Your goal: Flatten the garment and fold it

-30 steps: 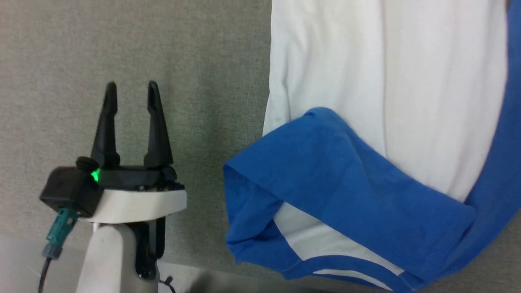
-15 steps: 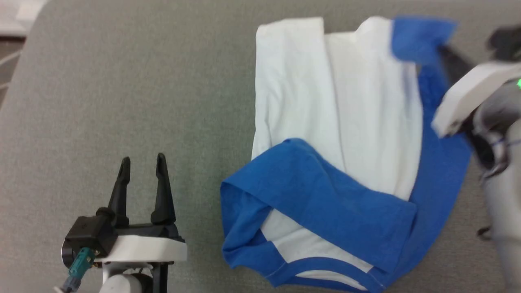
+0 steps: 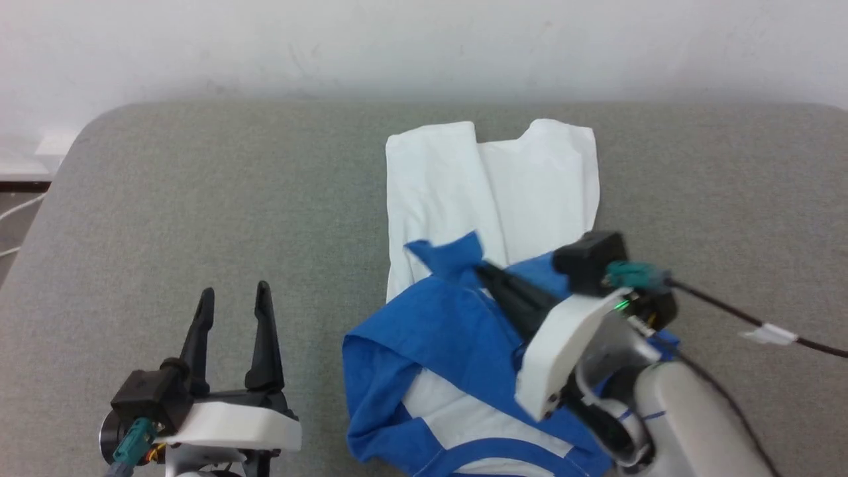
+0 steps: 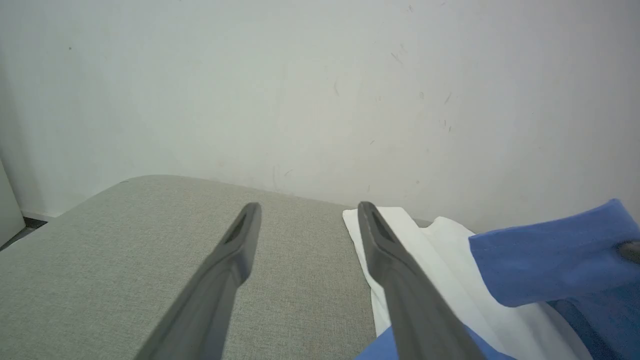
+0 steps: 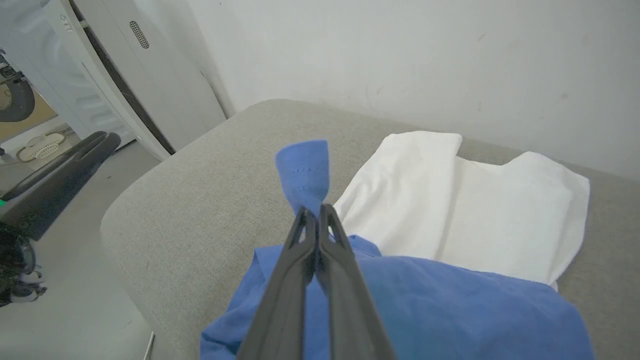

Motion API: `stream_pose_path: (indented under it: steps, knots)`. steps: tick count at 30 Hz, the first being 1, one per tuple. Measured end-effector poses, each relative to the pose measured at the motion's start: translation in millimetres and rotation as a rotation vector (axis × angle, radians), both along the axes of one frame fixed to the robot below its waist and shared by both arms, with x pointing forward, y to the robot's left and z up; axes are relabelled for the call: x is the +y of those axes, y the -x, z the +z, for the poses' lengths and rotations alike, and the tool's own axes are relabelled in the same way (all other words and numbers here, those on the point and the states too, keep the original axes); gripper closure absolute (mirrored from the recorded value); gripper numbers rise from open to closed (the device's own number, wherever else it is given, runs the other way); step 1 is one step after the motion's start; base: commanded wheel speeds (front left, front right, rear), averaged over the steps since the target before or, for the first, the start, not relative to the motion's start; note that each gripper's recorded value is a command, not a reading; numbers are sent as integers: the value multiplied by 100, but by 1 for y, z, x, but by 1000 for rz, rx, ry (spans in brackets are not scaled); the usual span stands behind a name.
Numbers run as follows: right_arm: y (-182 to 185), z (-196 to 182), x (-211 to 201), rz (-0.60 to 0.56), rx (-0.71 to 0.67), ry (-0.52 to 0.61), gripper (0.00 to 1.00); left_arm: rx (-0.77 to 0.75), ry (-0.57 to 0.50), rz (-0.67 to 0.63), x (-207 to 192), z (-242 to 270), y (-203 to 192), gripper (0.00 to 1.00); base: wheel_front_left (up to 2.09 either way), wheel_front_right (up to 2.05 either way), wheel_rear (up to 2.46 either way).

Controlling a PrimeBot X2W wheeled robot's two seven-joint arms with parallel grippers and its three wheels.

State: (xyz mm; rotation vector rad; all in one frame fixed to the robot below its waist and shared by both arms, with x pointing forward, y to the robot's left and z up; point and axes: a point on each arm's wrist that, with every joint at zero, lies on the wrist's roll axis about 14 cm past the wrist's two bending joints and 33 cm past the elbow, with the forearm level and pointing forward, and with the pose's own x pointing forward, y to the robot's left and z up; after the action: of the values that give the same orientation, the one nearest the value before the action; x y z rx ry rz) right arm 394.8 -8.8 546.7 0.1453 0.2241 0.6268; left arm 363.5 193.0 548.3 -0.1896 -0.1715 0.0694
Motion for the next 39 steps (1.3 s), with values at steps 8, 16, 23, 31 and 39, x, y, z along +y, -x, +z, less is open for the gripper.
stream_pose_path:
  steps: [8,16,23,31,39]
  knots:
    - [19,-42,48,141,127,-69,100,35,8,-18,-6,-11,-5,0,0,0,0]
    - [10,-85,70,186,194,-77,100,89,17,-5,-2,-32,-12,0,0,0,0]
    - [22,-108,85,241,230,-47,0,123,24,18,4,-44,-9,0,0,0,0]
    - [11,-45,82,199,-47,-152,0,115,17,38,10,-42,1,0,0,0,0]
    - [-16,3,-6,-95,-288,-160,0,82,22,34,5,-30,3,0,0,0,0]
